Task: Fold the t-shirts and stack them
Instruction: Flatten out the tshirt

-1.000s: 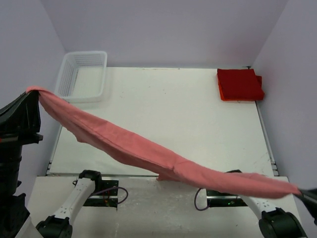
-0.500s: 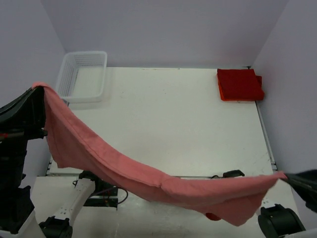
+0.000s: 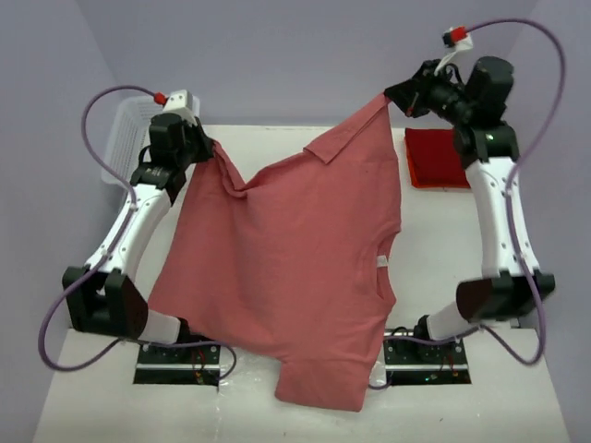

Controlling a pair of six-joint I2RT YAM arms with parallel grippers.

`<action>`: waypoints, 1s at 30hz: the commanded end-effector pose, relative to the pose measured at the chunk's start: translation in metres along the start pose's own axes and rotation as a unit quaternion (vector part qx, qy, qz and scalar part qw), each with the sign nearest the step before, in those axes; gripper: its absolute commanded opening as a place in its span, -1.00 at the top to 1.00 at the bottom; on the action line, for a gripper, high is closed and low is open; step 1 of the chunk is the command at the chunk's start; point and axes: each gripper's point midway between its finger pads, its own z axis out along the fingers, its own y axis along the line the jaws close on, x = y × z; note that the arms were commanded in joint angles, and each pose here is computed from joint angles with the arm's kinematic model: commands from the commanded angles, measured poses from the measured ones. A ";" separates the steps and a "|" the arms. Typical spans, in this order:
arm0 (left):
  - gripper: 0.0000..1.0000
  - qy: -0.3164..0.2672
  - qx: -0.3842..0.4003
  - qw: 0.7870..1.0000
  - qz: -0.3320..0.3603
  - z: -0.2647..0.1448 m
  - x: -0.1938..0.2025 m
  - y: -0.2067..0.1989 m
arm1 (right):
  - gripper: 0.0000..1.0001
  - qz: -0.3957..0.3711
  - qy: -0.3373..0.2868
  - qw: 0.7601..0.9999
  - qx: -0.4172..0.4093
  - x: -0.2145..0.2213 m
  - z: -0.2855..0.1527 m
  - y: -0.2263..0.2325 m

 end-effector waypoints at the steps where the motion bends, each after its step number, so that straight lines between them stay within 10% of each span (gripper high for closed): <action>1: 1.00 -0.042 -0.044 0.998 0.020 0.030 -0.003 0.023 | 1.00 0.021 0.030 0.995 0.089 0.039 0.025 -0.083; 14: 1.00 0.117 -0.098 0.987 0.047 0.156 0.172 0.095 | 1.00 0.111 0.199 0.959 0.171 0.208 0.093 -0.244; 30: 1.00 0.037 -0.115 0.991 0.055 0.185 0.082 0.111 | 1.00 0.134 0.194 0.960 0.151 0.197 0.092 -0.224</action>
